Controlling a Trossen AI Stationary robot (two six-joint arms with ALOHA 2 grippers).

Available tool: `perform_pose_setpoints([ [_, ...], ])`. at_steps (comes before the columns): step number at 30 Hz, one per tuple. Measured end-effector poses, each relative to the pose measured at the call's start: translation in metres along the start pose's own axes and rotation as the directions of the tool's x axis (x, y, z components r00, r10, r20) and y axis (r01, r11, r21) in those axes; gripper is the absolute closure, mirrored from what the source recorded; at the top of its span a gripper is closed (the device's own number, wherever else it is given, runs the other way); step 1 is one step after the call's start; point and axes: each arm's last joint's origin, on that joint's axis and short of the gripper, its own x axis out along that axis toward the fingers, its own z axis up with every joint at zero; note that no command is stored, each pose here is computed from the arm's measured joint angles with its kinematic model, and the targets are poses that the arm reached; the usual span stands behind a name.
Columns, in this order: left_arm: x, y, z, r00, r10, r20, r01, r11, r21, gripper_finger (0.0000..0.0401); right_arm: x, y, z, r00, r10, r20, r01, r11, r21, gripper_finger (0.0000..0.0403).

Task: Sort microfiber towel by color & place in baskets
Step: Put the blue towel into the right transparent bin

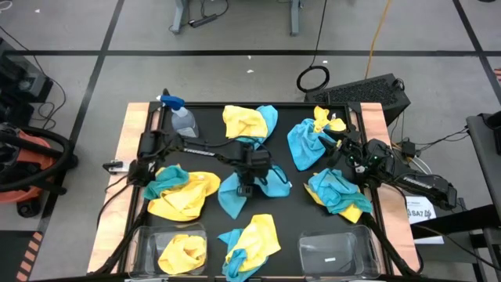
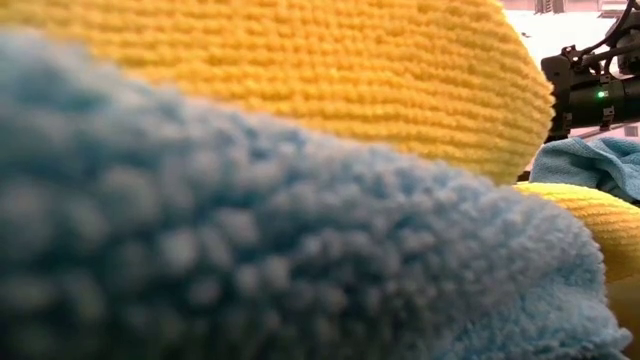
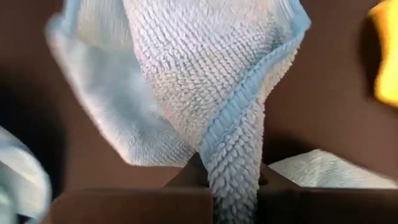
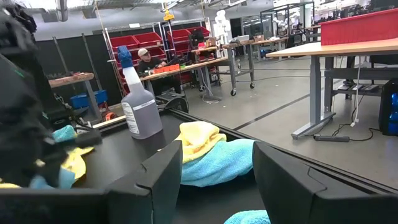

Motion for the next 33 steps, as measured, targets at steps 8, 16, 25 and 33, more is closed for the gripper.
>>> perform_pose_setpoints([
  [8, -0.042, -0.018, 0.021, 0.994, 0.097, 0.051, -0.102, 0.99, 0.099, 0.0395, 0.0, 0.001, 0.005, 0.998, 0.009, 0.058, -0.009, 1.0, 0.013, 0.0216],
  [16, -0.072, -0.029, 0.032, 0.978, 0.186, 0.093, -0.197, 0.972, 0.129, 0.0395, -0.001, 0.003, 0.015, 0.986, 0.036, 0.162, -0.057, 0.991, 0.125, 0.0216],
  [25, -0.094, -0.044, 0.037, 0.943, 0.297, 0.149, -0.322, 0.928, 0.188, 0.0395, -0.004, 0.012, 0.025, 0.929, 0.289, 0.23, -0.322, 0.939, 0.12, 0.0209],
  [33, -0.113, -0.051, 0.044, 0.895, 0.388, 0.221, -0.434, 0.873, 0.223, 0.0392, -0.008, 0.019, 0.044, 0.867, 0.436, 0.244, -0.463, 0.884, 0.066, 0.0141],
])
